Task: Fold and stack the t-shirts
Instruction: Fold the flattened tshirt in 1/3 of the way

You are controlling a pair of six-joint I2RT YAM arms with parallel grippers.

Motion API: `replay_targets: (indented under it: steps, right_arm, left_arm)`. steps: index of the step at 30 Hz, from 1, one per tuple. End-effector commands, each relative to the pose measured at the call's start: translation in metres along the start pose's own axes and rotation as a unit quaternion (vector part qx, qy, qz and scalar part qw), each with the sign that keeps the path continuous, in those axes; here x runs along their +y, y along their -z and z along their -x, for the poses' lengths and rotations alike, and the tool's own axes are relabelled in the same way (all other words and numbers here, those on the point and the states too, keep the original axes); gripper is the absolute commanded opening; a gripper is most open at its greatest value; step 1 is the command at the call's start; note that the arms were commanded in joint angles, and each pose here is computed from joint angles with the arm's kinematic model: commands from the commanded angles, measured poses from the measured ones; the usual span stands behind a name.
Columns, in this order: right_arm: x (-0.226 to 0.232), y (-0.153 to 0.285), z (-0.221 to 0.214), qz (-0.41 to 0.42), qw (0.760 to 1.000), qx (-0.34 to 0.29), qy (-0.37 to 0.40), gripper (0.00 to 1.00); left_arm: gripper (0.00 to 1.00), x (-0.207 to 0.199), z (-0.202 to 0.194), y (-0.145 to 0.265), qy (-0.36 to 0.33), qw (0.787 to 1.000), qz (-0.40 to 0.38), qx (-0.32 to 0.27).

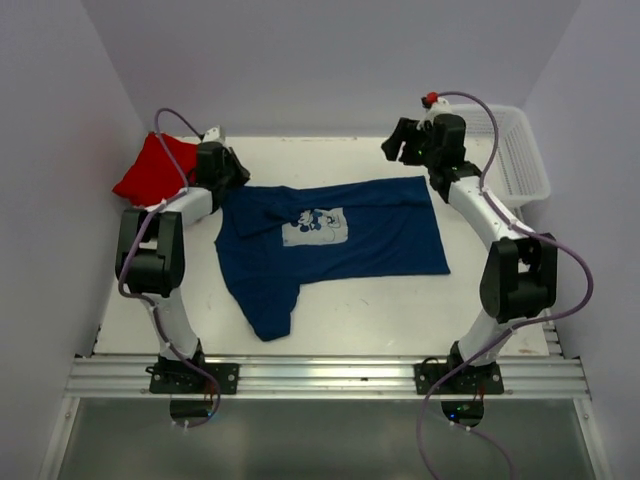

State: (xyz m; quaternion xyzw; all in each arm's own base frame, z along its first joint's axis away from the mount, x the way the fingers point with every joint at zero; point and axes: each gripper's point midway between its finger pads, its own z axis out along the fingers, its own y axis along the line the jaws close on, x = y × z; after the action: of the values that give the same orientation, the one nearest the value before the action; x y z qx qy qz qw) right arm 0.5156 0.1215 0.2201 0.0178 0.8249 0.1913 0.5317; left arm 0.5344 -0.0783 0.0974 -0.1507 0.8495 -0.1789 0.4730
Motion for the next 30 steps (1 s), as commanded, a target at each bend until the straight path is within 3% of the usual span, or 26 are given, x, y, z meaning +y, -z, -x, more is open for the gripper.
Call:
replay_targets:
  steps: [1,4,8,10,14,15,21,30]
  right_arm:
    - [0.072,0.0,-0.012,0.174,0.984,0.035,-0.028,0.59]
    - [0.125,-0.004,-0.038,0.263,0.959,0.095,-0.046,0.46]
    - [0.177,-0.036,-0.097,0.311,0.924,0.219,-0.037,0.47]
    - [0.197,-0.042,-0.119,0.317,0.914,0.252,-0.015,0.47]
    - [0.226,-0.044,-0.133,0.33,0.903,0.275,0.01,0.51]
    - [0.229,-0.051,-0.157,0.327,0.896,0.301,0.015,0.51]
    - [0.246,-0.058,-0.203,0.325,0.874,0.357,0.052,0.58]
    - [0.248,-0.076,-0.229,0.326,0.871,0.365,0.046,0.53]
  left_arm:
    - [0.0,-0.024,0.002,0.016,-0.029,0.999,-0.031,-0.009]
    - [0.0,-0.023,-0.018,0.024,-0.019,0.999,-0.039,0.014]
    - [0.0,-0.015,-0.04,0.037,-0.006,0.999,-0.029,0.035]
    - [0.0,-0.016,-0.038,0.049,-0.004,0.999,-0.03,0.029]
    - [0.0,-0.013,-0.042,0.06,-0.002,0.999,-0.025,0.027]
    - [0.0,-0.015,-0.039,0.064,0.0,0.999,-0.027,0.023]
    - [0.0,-0.012,-0.047,0.075,0.002,0.999,-0.026,0.026]
    - [0.0,-0.01,-0.058,0.083,0.009,0.999,-0.031,0.031]
